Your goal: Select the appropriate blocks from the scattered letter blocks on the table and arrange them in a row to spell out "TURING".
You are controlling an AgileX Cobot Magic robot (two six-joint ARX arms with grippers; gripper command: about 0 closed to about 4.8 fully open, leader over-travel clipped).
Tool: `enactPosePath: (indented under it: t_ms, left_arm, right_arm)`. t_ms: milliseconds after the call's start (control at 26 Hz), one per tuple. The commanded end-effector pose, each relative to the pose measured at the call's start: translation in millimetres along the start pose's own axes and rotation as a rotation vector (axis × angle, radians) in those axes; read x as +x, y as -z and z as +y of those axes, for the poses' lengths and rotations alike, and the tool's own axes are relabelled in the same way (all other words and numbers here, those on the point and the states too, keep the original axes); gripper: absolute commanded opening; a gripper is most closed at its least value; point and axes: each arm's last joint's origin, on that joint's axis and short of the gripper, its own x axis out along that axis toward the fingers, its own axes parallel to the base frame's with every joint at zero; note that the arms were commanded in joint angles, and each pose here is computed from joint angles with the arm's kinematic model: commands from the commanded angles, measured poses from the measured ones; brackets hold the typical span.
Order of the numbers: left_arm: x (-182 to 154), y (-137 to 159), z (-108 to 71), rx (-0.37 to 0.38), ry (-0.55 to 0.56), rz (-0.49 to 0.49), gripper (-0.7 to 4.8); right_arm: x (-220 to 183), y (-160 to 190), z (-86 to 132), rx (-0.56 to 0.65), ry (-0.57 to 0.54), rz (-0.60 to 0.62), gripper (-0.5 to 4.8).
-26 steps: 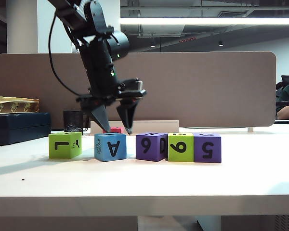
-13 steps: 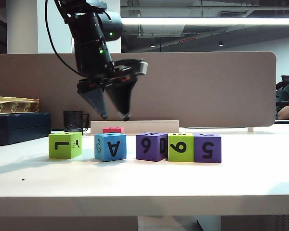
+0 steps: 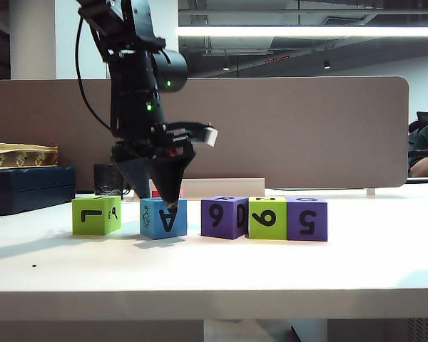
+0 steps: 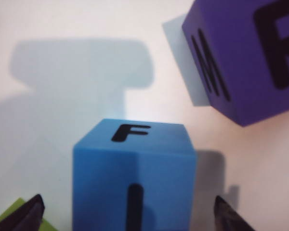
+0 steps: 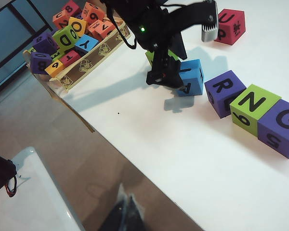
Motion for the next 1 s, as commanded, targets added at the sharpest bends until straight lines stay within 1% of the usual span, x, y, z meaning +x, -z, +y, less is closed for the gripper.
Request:
enactPosePath:
  t_ms: [38,77,115,154,269,307,346,384,423,461,576,730,807,961,999]
  left_arm:
    - [0.3,-1.3,-0.4,0.009,0.002,-0.008,3.71]
    - [0.8,-1.3,-0.4,0.009,0.004,-0.008,3.32]
    - [1.0,-1.3,-0.5,0.009,0.005,-0.007,3.12]
    - [1.0,-1.4,-0.4,0.009,0.004,-0.009,3.02]
    - [0.9,-2.0,-0.1,-0.010,0.002,-0.015,3.00]
    - [0.9,-2.5,0.1,-0.034,0.000,-0.020,2.95]
    - [0.9,-4.0,0.2,-0.097,-0.002,-0.035,2.79]
    - [0.7,-5.3,0.2,-0.137,0.001,-0.049,2.68]
    - [0.6,-7.1,0.2,-0.186,0.023,-0.074,2.68]
    - [0.5,-8.5,0.1,-0.211,0.042,-0.093,2.68]
    - [0.2,-12.8,-0.9,-0.325,0.048,-0.128,2.68]
    - [0.3,-13.1,-1.3,-0.430,0.055,-0.126,2.68]
    - [0.3,-12.9,-1.2,-0.446,0.057,-0.125,2.68]
    - [0.3,-13.3,-1.3,-0.445,0.057,-0.129,2.85]
    - [0.3,-13.4,-1.2,-0.445,0.057,-0.129,3.04]
  right_arm:
    - [-1.3,-2.4,1.5,-0.015,-0.006,-0.013,-0.01]
    - [-1.3,-2.4,1.5,-0.015,-0.006,-0.013,-0.01]
    - [-1.3,-2.4,1.5,-0.015,-0.006,-0.013,-0.01]
    - [-1.3,-2.4,1.5,-0.015,-0.006,-0.013,-0.01]
    - [-1.3,-2.5,1.4,-0.015,-0.005,-0.013,-0.01]
    - [-1.2,-2.4,1.4,-0.015,-0.005,-0.013,-0.01]
    - [-1.3,-2.5,1.4,-0.015,-0.005,-0.013,-0.01]
    - [-1.3,-2.5,1.4,-0.015,-0.005,-0.013,-0.01]
    - [-1.2,-2.4,1.4,-0.015,-0.005,-0.013,-0.01]
    - [-1.3,-2.5,1.4,-0.015,-0.005,-0.014,-0.01]
    - [-1.3,-2.5,1.4,-0.015,-0.005,-0.014,-0.01]
    - [-1.3,-2.5,1.4,-0.015,-0.005,-0.013,-0.01]
    - [-1.2,-2.4,1.4,-0.015,-0.006,-0.013,-0.01]
    - [-1.3,-2.5,1.4,-0.015,-0.005,-0.013,-0.01]
    - [-1.3,-2.5,1.4,-0.015,-0.006,-0.013,-0.01]
